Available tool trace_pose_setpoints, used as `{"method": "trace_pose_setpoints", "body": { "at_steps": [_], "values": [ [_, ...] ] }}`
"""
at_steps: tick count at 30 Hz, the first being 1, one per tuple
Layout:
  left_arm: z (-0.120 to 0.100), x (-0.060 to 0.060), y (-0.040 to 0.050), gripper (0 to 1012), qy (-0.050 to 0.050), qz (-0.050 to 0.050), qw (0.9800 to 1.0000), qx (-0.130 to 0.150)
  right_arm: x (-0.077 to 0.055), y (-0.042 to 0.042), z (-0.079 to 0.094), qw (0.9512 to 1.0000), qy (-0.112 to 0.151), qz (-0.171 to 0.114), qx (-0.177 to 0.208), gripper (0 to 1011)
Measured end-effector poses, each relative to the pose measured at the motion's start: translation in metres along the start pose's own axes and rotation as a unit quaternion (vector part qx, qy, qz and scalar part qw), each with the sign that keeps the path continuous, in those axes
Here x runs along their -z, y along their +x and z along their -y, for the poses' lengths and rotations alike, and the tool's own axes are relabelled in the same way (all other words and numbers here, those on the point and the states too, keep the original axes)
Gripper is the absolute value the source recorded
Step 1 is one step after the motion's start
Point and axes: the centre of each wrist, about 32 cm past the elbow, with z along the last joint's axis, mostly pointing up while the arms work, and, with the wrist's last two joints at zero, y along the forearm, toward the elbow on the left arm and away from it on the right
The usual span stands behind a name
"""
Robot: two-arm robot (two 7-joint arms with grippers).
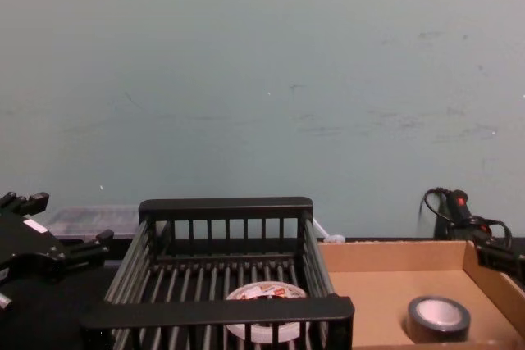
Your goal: Pick up the white tape and place it into the black box , Pick up the silver tape and place it into the brown box.
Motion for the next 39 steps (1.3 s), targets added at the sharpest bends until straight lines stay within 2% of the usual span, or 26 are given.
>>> {"method": "trace_pose_setpoints", "body": {
  "at_steps": [39],
  "values": [
    [0.0, 0.0, 0.0, 1001, 0.0, 0.0, 1.0, 0.0, 0.0, 0.0, 0.0, 1.0, 0.0, 0.0, 0.0, 1002]
  ]
}}
